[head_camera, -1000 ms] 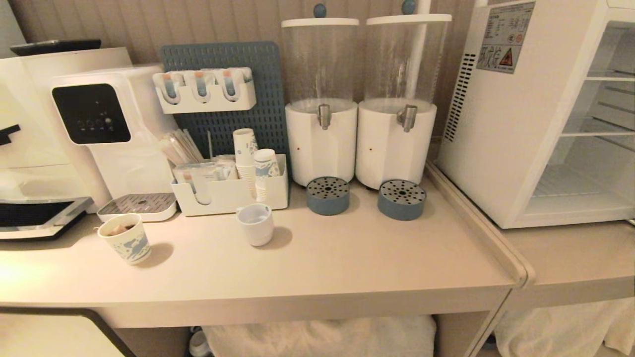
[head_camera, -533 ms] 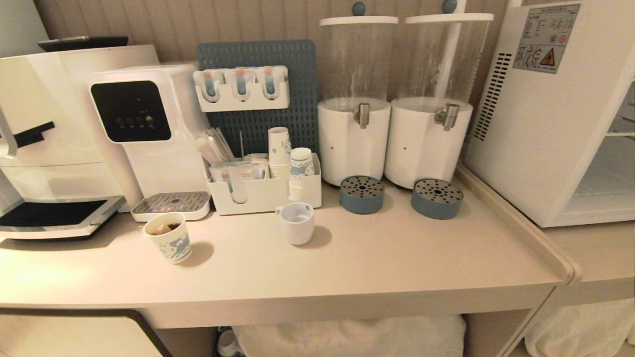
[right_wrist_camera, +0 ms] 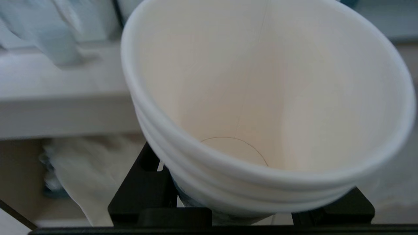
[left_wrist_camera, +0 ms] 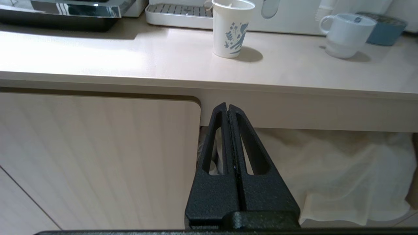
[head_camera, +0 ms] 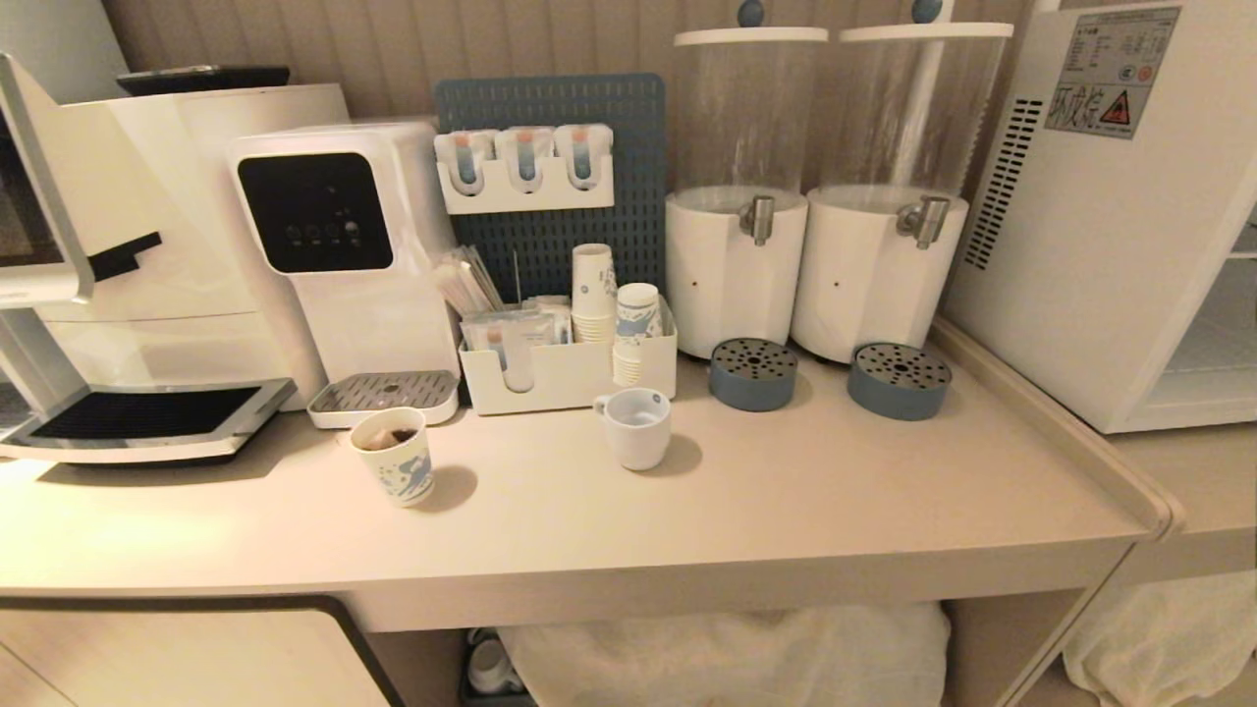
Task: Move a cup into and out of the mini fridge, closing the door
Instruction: Place the paper cup on the table
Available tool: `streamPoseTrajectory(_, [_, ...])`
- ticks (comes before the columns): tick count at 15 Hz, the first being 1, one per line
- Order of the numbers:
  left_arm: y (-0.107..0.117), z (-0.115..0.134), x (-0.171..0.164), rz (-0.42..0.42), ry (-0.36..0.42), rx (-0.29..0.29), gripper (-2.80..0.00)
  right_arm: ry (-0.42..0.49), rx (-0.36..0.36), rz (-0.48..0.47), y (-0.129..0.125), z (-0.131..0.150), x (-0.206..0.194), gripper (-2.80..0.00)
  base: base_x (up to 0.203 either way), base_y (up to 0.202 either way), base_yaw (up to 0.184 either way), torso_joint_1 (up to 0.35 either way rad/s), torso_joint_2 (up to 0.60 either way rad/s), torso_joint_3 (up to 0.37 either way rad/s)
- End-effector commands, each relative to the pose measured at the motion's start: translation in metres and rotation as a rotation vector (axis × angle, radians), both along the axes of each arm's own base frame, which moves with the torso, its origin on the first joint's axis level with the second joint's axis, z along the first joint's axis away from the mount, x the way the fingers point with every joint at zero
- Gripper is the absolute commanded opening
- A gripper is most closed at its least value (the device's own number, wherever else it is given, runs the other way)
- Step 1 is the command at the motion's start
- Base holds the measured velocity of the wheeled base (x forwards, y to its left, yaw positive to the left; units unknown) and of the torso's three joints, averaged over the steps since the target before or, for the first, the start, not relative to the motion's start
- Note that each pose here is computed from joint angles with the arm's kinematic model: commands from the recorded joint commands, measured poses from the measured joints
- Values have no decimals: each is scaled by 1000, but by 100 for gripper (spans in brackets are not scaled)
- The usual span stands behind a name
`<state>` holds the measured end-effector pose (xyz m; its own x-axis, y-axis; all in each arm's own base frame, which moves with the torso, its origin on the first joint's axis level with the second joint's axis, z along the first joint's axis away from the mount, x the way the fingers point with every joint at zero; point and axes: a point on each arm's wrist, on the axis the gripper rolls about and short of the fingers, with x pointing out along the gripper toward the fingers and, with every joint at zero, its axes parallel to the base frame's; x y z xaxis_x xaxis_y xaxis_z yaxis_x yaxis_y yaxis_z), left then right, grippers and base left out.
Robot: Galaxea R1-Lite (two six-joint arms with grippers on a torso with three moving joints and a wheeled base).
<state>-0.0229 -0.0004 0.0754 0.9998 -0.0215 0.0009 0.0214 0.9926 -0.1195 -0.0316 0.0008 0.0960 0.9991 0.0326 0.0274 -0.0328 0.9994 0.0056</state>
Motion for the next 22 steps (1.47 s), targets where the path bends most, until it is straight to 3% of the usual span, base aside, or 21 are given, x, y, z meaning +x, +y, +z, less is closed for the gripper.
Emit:
streamPoseTrajectory(1, [0, -11, 3, 0, 36, -1, -280, -75, 9, 26, 1, 33, -16, -280, 0, 0, 0, 0, 0, 0])
streamPoseTrajectory(3, [0, -11, 3, 2, 36, -3, -280, -180, 79, 53, 1, 96, -41, -280, 0, 0, 0, 0, 0, 0])
streamPoseTrajectory(5, [0, -11, 3, 2, 36, -4, -280, -105, 159, 91, -5, 142, -21, -280, 0, 0, 0, 0, 0, 0])
streamPoseTrajectory(8, [0, -11, 3, 2, 37, -12, -280, 21, 204, 323, -9, 176, 19, -280, 0, 0, 0, 0, 0, 0])
streamPoseTrajectory(11, [0, -11, 3, 3, 37, -12, -280, 164, 123, 474, 16, 178, 58, -280, 0, 0, 0, 0, 0, 0])
streamPoseTrajectory(13, [0, -11, 3, 3, 37, -12, -280, 173, 113, 485, 28, 190, 75, -280, 0, 0, 0, 0, 0, 0])
streamPoseTrajectory(14, [0, -11, 3, 3, 37, -12, -280, 179, 117, 454, 33, 197, 86, -280, 0, 0, 0, 0, 0, 0])
streamPoseTrajectory(17, [0, -11, 3, 4, 36, -12, -280, 209, 170, 247, 28, 200, 135, -280, 0, 0, 0, 0, 0, 0])
streamPoseTrajectory(20, [0, -11, 3, -1, 36, -11, -280, 273, 221, 201, -6, 166, 198, -280, 0, 0, 0, 0, 0, 0])
streamPoseTrajectory(22, [0, -11, 3, 3, 37, -12, -280, 336, 158, 261, -16, 113, 234, -280, 0, 0, 0, 0, 0, 0])
